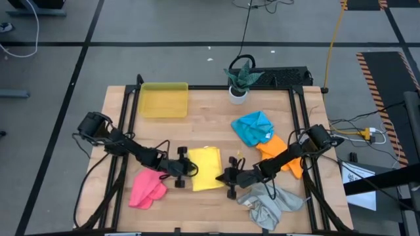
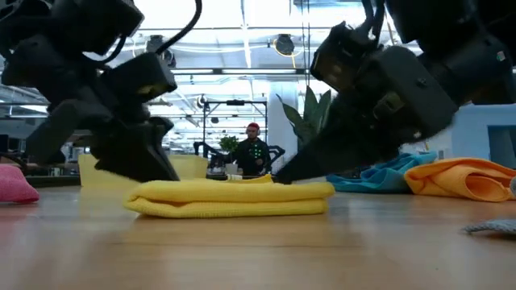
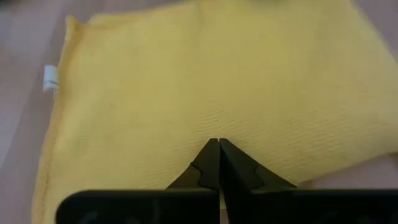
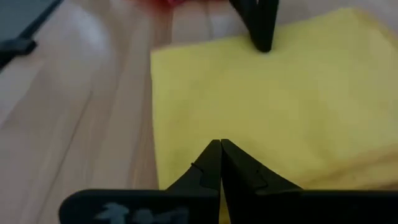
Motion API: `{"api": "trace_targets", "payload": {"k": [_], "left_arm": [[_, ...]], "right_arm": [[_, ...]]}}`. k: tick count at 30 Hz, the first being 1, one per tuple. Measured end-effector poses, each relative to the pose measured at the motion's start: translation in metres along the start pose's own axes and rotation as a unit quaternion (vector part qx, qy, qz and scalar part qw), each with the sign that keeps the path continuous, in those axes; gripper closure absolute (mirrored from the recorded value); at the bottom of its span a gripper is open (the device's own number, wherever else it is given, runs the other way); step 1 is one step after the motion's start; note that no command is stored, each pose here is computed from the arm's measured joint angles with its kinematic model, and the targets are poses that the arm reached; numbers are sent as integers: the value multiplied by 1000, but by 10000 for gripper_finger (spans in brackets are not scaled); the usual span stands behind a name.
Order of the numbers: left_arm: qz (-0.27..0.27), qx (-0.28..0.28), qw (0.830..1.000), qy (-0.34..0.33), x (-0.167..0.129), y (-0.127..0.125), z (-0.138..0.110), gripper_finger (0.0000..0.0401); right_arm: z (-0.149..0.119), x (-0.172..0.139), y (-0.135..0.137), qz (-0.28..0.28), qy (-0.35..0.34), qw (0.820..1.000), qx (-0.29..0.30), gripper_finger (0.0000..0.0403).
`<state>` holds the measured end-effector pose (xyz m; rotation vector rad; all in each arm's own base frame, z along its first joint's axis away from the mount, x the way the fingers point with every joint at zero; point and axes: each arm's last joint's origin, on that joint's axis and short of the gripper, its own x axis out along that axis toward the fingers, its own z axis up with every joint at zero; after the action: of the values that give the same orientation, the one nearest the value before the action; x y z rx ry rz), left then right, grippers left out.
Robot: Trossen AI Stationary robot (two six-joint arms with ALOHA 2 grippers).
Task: Fold microfiber towels
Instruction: Fold the yellow microfiber cloth
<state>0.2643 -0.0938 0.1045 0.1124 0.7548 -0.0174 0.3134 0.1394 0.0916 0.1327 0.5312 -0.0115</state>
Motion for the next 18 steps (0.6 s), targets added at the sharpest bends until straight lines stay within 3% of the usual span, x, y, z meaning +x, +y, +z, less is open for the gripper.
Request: {"api": "trace_targets", "payload": {"k": [4,9,11,13,18], "left_arm": [[14,2,1000,13,6,4,-4,390],[144,26,989,16,9,14,-9,395],[161,35,986,12,5,16,-7,398],[140,27,990,-12,0,14,1,393],[6,23,999,-42,-8,1,12,384]], "right_arm": [[-4,0,-1,-6,17,1000,0,403],[-5,-2,2,-5,24,999,-24,403],[-3,-5,6,5,14,999,-39,403],[2,-8,10,15,-5,999,-47,403],[13,-7,10,24,-50,997,-50,403]]}}
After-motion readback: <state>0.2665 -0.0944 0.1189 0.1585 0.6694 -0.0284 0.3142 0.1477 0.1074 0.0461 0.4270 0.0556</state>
